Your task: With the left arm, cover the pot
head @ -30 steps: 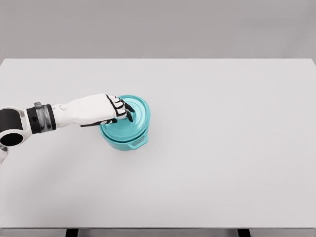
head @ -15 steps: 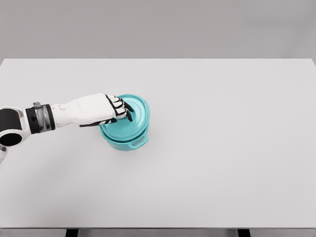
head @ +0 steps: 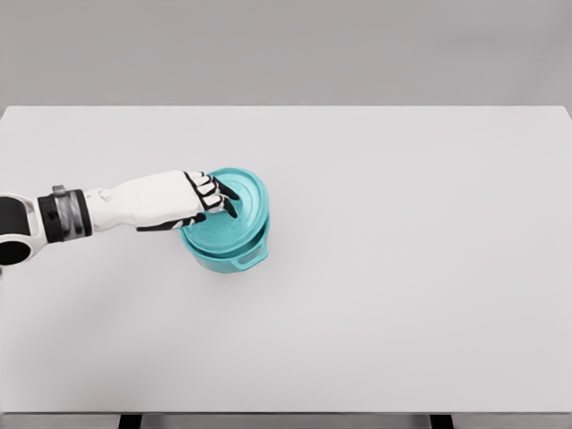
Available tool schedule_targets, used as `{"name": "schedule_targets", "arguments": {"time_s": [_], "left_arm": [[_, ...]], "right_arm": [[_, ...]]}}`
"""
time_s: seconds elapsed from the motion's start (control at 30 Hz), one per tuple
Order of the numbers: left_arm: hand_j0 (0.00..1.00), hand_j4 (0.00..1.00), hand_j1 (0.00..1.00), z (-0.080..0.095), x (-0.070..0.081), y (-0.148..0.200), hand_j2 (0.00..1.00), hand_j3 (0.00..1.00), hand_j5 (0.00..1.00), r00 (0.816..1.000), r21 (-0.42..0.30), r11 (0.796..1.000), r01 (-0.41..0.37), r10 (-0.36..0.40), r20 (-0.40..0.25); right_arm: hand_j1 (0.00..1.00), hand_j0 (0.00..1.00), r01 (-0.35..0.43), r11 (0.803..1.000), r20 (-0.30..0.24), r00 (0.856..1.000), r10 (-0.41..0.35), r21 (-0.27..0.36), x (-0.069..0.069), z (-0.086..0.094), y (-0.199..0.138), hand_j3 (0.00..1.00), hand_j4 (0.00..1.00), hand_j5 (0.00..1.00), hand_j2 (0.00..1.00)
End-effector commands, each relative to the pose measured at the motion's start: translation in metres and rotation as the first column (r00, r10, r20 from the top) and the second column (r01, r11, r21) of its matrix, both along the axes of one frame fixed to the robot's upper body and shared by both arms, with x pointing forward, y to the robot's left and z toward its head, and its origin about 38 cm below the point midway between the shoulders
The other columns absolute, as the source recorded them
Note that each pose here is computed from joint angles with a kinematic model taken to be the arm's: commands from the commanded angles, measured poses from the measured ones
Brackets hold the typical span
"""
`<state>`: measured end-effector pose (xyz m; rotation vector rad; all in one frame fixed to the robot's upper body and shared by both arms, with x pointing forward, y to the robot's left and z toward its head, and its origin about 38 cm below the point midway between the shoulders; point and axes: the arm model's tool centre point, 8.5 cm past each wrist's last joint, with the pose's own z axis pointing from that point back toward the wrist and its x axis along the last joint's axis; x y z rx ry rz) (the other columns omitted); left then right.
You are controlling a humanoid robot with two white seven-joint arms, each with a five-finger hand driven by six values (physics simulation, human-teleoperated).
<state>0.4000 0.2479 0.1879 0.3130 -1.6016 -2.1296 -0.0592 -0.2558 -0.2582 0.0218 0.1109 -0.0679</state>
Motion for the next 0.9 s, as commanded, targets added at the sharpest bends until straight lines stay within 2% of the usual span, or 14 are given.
{"name": "schedule_targets", "arguments": {"time_s": [0.0, 0.23, 0.4, 0.6, 0.87], "left_arm": [[0.42, 0.42, 0.42, -0.004, -0.003, 0.001, 0.42, 0.42, 0.42, 1.000, 0.026, 1.000, 0.013, -0.013, -0.008], [0.42, 0.42, 0.42, 0.001, -0.005, 0.005, 0.42, 0.42, 0.42, 1.000, 0.027, 1.000, 0.015, -0.015, -0.005], [0.42, 0.42, 0.42, -0.002, -0.007, 0.003, 0.42, 0.42, 0.42, 1.000, 0.031, 0.999, 0.023, -0.023, -0.015], [0.42, 0.42, 0.42, -0.014, -0.006, 0.001, 0.42, 0.42, 0.42, 0.999, 0.041, 0.999, 0.022, -0.020, -0.041], [0.43, 0.43, 0.43, -0.018, -0.009, -0.002, 0.43, 0.43, 0.43, 0.998, 0.047, 0.998, 0.033, -0.030, -0.049]], "right_arm": [[1.00, 1.00, 0.000, 1.000, 0.000, 1.000, 0.000, 0.000, 0.000, 0.000, 0.000, 1.00, 1.00, 1.00, 1.00], [1.00, 1.00, -0.001, 1.000, 0.001, 1.000, 0.001, 0.000, 0.000, 0.000, 0.000, 1.00, 1.00, 1.00, 1.00], [1.00, 1.00, 0.000, 1.000, 0.000, 1.000, 0.000, 0.000, 0.000, 0.000, 0.000, 1.00, 1.00, 1.00, 1.00], [1.00, 1.00, 0.000, 1.000, 0.001, 1.000, 0.000, 0.000, 0.000, 0.000, 0.000, 1.00, 1.00, 1.00, 1.00], [1.00, 1.00, 0.001, 1.000, 0.000, 1.000, -0.001, 0.000, 0.000, 0.000, 0.000, 1.00, 1.00, 1.00, 1.00]]}}
